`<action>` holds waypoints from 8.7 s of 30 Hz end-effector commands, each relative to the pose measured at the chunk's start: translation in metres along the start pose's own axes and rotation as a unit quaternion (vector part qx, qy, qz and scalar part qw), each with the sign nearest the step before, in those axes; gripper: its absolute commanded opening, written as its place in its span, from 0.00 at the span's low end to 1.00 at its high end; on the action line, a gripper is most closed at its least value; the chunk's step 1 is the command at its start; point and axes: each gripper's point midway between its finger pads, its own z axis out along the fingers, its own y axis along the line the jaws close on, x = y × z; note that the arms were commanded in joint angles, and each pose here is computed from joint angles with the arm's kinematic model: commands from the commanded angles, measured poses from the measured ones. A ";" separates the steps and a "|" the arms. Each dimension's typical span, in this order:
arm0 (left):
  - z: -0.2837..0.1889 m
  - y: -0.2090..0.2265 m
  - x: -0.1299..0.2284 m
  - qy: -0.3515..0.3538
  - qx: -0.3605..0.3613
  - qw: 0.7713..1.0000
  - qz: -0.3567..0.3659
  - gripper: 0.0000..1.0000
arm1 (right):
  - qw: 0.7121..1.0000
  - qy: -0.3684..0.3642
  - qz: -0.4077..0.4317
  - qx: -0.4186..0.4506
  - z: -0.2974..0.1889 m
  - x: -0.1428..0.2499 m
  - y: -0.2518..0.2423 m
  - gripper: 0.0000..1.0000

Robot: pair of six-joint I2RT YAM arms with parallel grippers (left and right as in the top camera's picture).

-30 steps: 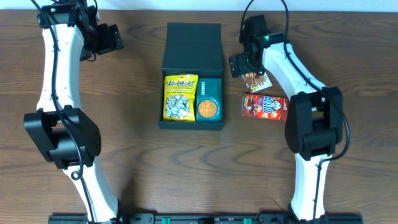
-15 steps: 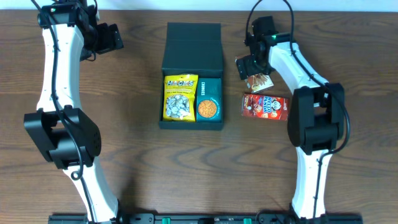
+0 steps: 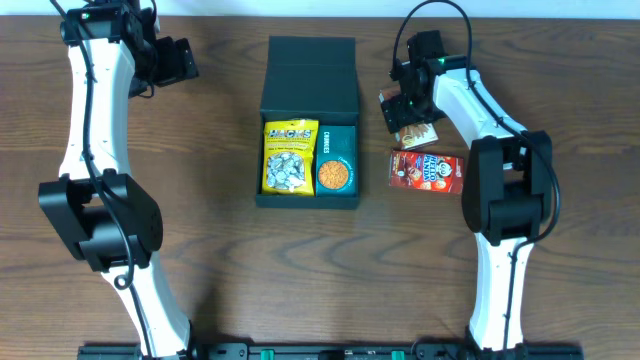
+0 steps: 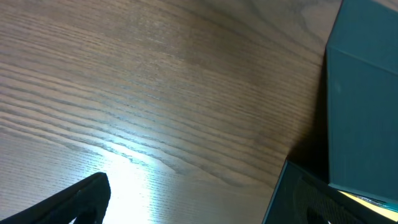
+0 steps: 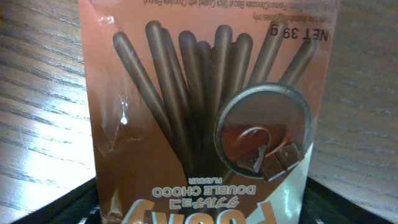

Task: Pack container
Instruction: 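Carry the Pocky box with the right gripper and lower it into the box, then release the Pocky box and raise the right gripper away, then lower the right gripper onto the red biscuit box and grasp it, then carry the red biscuit box with the right gripper into the black box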

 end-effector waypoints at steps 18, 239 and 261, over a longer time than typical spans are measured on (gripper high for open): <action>0.002 0.001 0.003 0.006 -0.001 1.000 0.008 0.95 | 0.993 -0.102 0.033 -0.040 -0.115 -0.082 0.029 0.69; 0.002 0.013 0.000 0.000 -0.028 1.000 -0.007 0.95 | 0.878 0.128 -0.435 -0.157 -0.025 0.126 0.060 0.68; 0.002 0.013 0.000 0.000 -0.028 1.000 -0.007 0.95 | 0.942 -0.020 -0.295 -0.158 -0.121 0.009 0.096 0.64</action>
